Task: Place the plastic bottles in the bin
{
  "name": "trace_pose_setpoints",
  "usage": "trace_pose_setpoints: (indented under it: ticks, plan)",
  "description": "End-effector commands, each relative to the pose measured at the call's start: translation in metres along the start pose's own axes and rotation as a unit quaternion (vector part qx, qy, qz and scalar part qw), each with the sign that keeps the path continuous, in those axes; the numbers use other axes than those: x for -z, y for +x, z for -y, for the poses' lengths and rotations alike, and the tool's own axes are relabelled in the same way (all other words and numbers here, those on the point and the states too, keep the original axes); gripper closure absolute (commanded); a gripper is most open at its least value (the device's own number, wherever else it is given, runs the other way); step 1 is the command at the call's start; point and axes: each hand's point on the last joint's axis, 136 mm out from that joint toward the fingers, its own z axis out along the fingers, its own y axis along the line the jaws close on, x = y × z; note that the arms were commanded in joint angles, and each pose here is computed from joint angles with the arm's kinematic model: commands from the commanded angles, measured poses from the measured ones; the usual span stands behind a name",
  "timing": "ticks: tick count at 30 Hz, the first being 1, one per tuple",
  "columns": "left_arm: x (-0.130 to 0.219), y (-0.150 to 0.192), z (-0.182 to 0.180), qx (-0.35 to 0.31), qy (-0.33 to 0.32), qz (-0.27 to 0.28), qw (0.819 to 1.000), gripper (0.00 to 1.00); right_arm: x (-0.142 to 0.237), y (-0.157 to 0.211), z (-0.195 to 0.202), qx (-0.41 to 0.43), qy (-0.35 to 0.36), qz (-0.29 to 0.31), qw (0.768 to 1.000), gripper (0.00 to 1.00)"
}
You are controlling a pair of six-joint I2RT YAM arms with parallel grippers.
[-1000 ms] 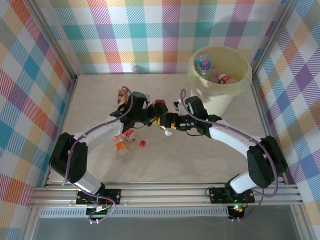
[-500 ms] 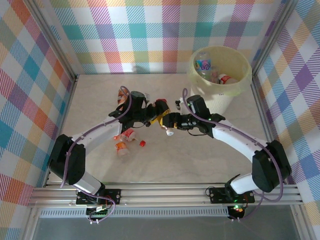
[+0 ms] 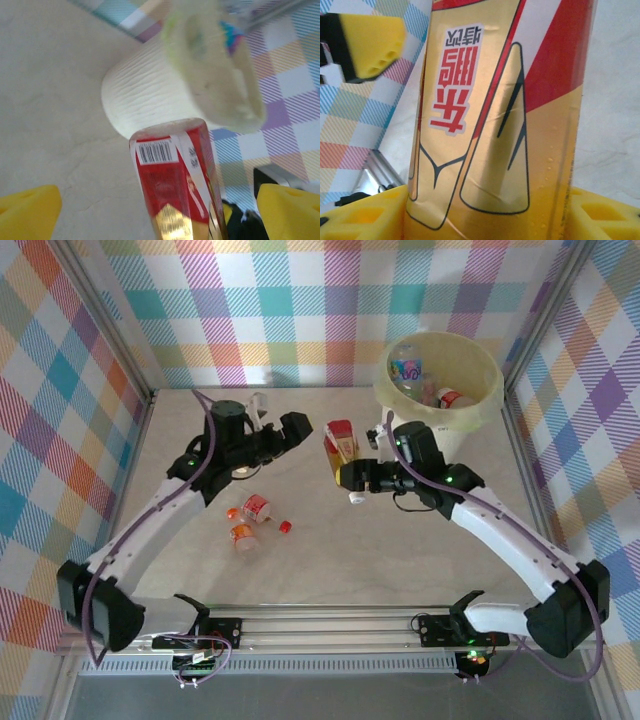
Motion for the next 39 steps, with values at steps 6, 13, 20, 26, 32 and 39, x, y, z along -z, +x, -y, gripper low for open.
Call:
trace_pose_setpoints:
  ticks: [6,13,20,26,32,39]
  plan:
    - [0.062,0.027,0.042,-0.21,0.078,-0.018,0.974,0.0,0.065,-0.057,-0.009,0.14,0.095,0.091,0.981,0.39]
    - [0.083,0.054,0.059,-0.251,0.134,-0.057,0.957,0.0,0.095,-0.116,0.004,0.183,0.198,0.127,0.955,0.39]
    - [0.081,0.061,0.053,-0.246,0.123,-0.071,0.959,0.0,0.11,-0.161,0.05,0.168,0.288,0.124,0.935,0.39]
    - [0.078,0.068,0.048,-0.242,0.116,-0.082,0.96,0.0,0.117,-0.188,0.097,0.132,0.335,0.104,0.927,0.39]
    - [0.071,0.073,0.033,-0.233,0.091,-0.093,0.964,0.0,0.117,-0.199,0.129,0.085,0.35,0.061,0.931,0.38]
    - [0.068,0.076,0.024,-0.225,0.078,-0.098,0.966,0.0,0.11,-0.201,0.167,0.032,0.383,0.018,0.923,0.38]
